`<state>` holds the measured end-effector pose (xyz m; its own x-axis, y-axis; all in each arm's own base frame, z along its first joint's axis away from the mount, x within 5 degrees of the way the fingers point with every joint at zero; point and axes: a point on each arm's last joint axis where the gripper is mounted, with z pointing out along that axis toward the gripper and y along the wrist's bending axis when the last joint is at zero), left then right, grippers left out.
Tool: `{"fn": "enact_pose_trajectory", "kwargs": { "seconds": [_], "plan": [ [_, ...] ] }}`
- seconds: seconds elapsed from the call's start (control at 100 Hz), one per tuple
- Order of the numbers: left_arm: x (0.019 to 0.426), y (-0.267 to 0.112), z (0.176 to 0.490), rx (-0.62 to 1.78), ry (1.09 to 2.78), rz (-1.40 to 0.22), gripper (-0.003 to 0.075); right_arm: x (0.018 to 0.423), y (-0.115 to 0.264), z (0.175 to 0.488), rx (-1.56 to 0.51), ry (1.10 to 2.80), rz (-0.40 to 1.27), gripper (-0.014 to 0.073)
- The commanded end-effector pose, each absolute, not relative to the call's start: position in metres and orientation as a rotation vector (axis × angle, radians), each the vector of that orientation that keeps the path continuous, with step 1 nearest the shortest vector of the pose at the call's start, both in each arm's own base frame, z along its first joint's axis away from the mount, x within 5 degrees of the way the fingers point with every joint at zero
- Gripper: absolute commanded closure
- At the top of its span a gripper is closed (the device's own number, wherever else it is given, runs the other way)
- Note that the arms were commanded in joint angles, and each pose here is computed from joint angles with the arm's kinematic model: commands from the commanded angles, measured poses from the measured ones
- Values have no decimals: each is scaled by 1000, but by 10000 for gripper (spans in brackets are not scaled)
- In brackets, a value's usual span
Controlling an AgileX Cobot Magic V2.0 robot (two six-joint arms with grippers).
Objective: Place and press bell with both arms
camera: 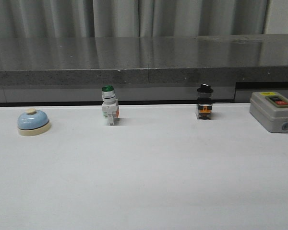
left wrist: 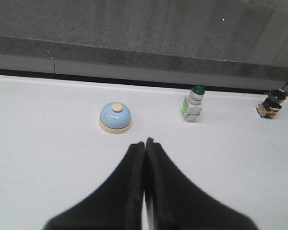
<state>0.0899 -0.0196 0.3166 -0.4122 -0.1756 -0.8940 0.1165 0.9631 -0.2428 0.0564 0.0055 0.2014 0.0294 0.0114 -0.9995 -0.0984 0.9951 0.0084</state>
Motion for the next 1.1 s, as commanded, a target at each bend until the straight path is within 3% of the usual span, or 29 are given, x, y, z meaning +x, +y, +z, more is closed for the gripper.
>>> {"fn": "enact_pose_trajectory", "kwargs": {
  "seconds": [0.0,0.21,0.51,0.6,0.65,0.77,0.84,0.9,1.09],
  "plan": [
    [107,-22,343,-51,1951,-337,741,53,5,215,-74,1423,75,655],
    [143,-27,352,-59,2033,-329,741,53,5,215,-74,1423,75,655],
    [168,-30,334,-68,2164,-318,722,53,5,215,-74,1423,75,655],
    [168,-30,332,-67,2184,-318,611,53,5,215,-74,1423,75,655],
    [168,-30,332,-64,2188,-315,505,53,5,215,-74,1423,75,655],
    [167,-29,331,-52,2195,-294,169,53,5,215,-74,1423,75,655],
    [168,-29,331,-47,2195,-285,46,53,5,215,-74,1423,75,655],
    [167,-29,331,-47,2201,-285,15,53,5,215,-74,1423,75,655],
    [169,-29,333,-49,2176,-285,62,53,5,215,-74,1423,75,655]
  ]
}}
